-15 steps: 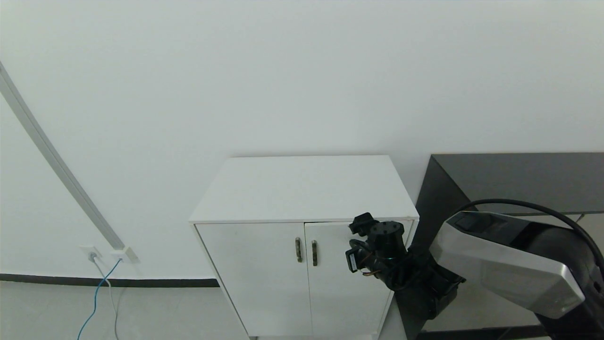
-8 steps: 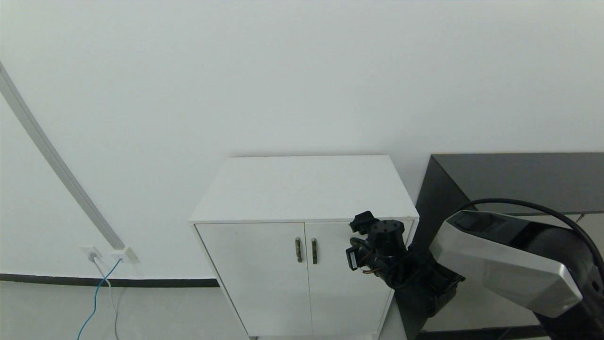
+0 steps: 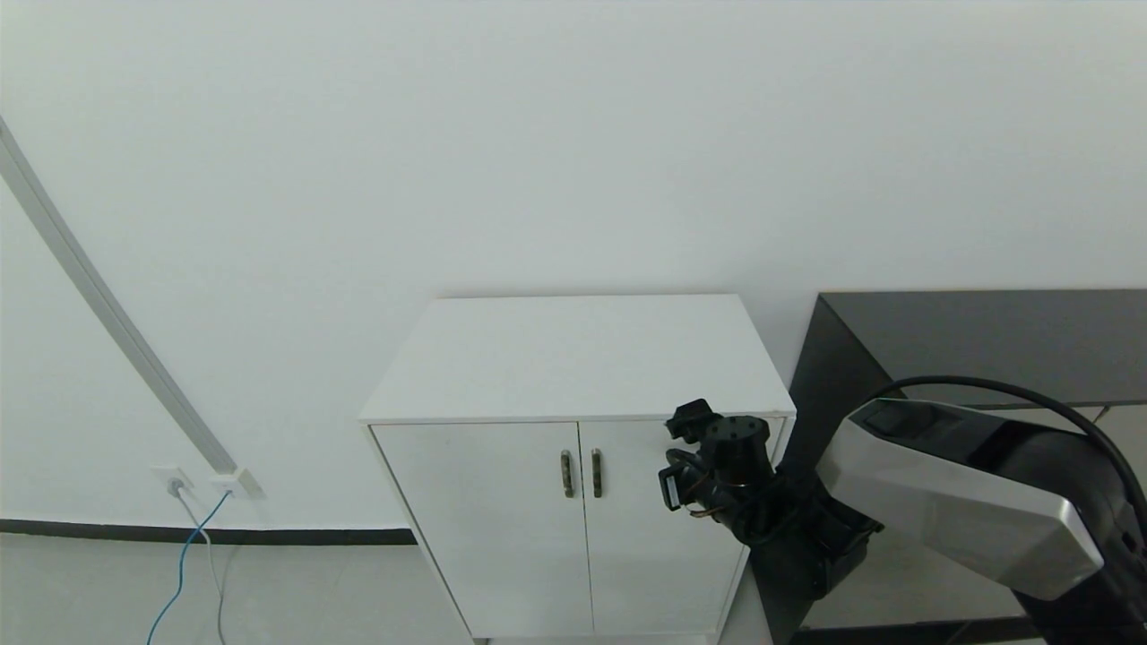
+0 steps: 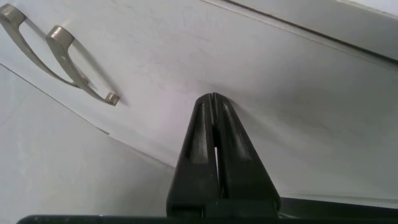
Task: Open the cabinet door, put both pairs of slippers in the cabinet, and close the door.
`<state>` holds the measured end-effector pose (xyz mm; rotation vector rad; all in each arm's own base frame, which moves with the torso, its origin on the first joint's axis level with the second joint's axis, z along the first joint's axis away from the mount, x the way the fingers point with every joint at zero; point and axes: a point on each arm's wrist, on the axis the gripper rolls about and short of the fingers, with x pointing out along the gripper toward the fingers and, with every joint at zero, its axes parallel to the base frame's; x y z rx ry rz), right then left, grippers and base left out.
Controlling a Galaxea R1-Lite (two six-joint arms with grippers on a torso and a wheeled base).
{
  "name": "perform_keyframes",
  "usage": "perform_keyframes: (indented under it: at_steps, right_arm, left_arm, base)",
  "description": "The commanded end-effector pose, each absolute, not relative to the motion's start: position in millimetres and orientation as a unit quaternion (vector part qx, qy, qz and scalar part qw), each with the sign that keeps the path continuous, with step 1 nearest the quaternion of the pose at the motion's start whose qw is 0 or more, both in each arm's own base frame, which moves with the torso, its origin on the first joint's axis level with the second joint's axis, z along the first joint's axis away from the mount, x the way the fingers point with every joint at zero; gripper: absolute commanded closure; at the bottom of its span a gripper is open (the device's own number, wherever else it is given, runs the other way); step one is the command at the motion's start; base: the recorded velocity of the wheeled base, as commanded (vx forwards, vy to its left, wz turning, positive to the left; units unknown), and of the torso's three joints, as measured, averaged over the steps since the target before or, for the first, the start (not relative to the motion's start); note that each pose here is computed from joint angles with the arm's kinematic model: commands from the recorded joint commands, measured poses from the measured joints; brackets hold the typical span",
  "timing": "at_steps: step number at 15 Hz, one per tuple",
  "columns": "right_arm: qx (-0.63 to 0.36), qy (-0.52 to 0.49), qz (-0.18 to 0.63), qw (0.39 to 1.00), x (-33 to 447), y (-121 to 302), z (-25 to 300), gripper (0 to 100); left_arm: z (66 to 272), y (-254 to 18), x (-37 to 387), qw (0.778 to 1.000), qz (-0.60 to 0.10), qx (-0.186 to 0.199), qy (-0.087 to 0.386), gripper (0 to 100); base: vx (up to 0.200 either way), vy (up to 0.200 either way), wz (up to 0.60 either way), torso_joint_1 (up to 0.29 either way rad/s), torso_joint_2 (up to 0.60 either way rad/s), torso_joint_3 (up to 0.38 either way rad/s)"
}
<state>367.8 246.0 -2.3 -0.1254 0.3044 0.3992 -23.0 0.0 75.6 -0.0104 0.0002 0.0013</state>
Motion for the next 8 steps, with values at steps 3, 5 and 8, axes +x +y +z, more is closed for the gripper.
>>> perform_keyframes:
  at_steps: [3,5,8]
  right_arm:
    - [-0.061,0.149,0.195,0.968,370.0,244.4,-1.9,100]
    - [-0.06,0.147,0.194,0.968,369.5,243.3,0.5,100]
    - [-0.061,0.146,0.202,0.966,352.7,240.6,11.5,100]
  left_arm:
    - [75.6,0.0,-22.9,1.0,0.001,-0.005,0.001,100]
    - [75.6,0.0,-22.9,1.0,0.001,-0.005,0.001,100]
    - [75.6,0.0,-22.9,1.0,0.001,-0.005,0.001,100]
  base:
    - [0.0,0.0,0.0,0.0,0.0,0.0]
    - [0.0,0.0,0.0,0.0,0.0,0.0]
    - [0.0,0.0,0.0,0.0,0.0,0.0]
